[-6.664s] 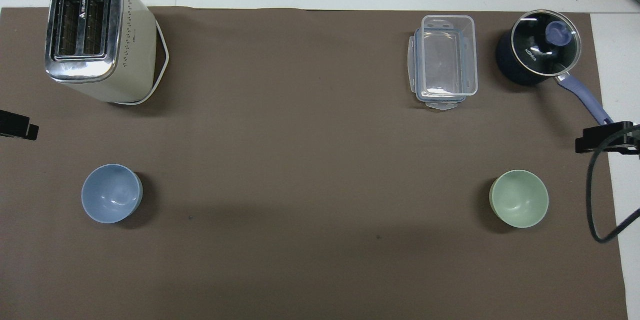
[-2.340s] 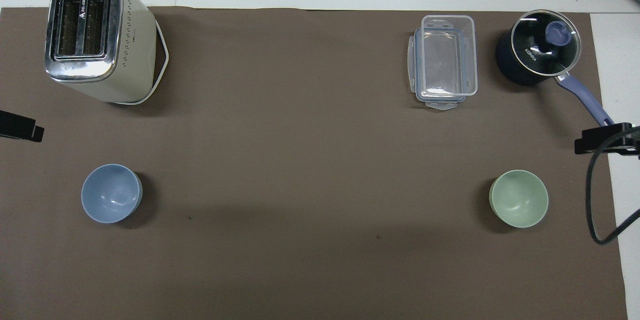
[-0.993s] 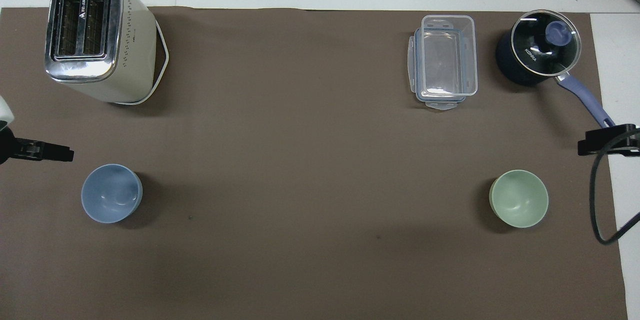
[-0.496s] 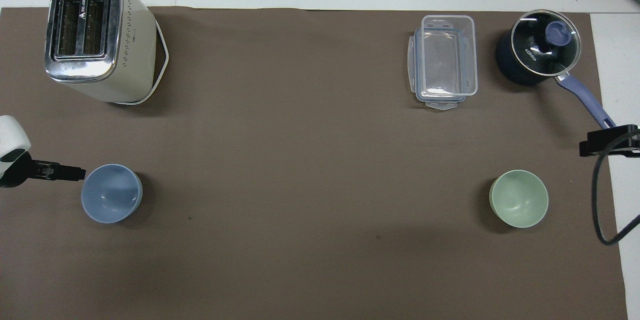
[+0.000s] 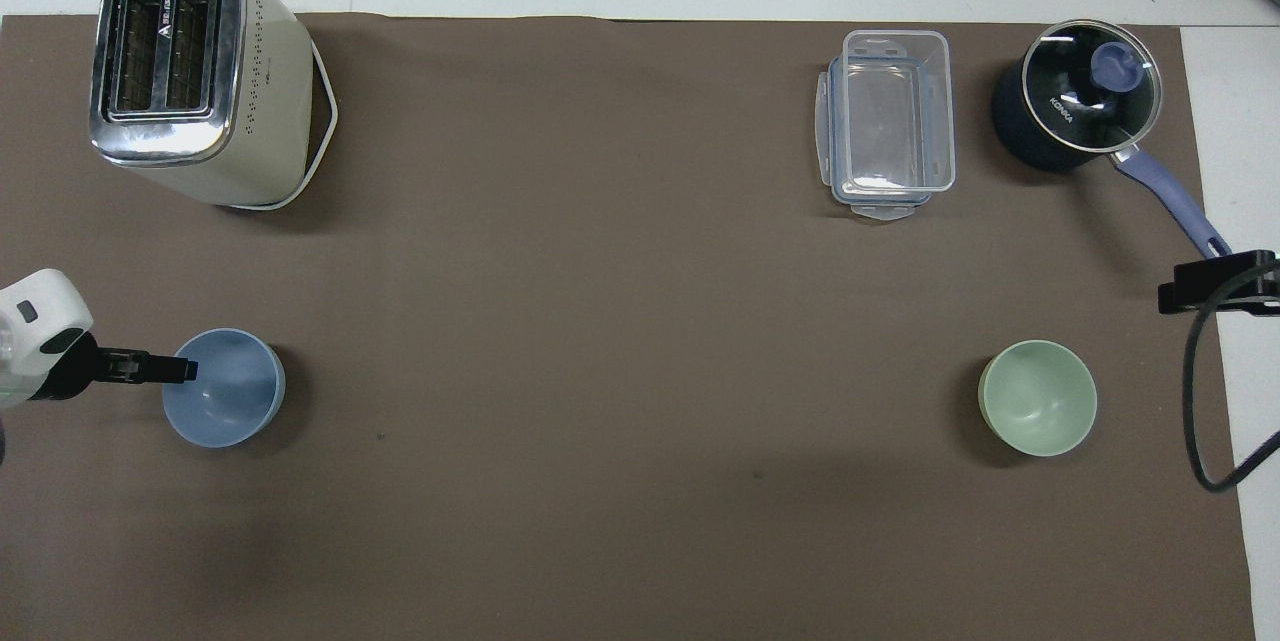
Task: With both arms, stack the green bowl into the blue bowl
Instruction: 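Move the left gripper to the rim of the blue bowl, then close the left gripper on the blue bowl's rim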
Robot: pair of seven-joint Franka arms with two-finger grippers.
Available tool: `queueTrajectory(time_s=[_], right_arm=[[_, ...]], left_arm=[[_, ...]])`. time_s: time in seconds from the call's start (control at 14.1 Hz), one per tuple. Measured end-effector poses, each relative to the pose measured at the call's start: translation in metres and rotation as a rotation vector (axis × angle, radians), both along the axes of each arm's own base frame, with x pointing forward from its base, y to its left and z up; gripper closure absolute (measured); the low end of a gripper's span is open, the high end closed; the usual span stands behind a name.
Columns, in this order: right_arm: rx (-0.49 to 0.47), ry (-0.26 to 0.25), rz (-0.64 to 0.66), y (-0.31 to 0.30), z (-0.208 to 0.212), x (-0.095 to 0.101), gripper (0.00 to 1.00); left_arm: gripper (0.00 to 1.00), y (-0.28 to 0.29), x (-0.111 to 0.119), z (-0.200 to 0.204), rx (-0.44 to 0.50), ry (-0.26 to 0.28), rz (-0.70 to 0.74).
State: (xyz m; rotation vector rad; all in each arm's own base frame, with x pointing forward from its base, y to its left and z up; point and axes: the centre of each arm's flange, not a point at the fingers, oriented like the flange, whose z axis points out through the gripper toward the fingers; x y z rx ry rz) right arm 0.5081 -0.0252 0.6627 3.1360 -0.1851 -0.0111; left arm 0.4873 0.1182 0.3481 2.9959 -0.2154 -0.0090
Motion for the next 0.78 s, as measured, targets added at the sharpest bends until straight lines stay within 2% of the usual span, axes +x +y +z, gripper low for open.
queueTrajectory(time_s=[0.14, 0.5, 0.57, 0.64, 0.78], right_arm=[[0.000, 0.000, 0.005, 0.0025, 0.0000, 0.0001, 0.00], [-0.001, 0.000, 0.006, 0.0031, 0.0001, 0.0001, 0.00], [-0.001, 0.000, 0.006, 0.0031, 0.0001, 0.0001, 0.00], [-0.001, 0.000, 0.006, 0.0031, 0.0001, 0.0001, 0.00], [-0.001, 0.000, 0.006, 0.0031, 0.0001, 0.0001, 0.00]], left_arm=[[0.35, -0.0015, 0.0008, -0.0006, 0.001, -0.002, -0.003], [0.90, -0.0098, 0.0025, -0.0022, -0.001, 0.002, -0.019], [0.91, -0.0092, 0.0026, -0.0020, -0.001, 0.000, -0.016], [0.96, -0.0076, 0.0022, -0.0020, -0.001, 0.000, -0.013], [0.96, -0.0057, 0.0017, -0.0021, -0.002, 0.001, -0.004]])
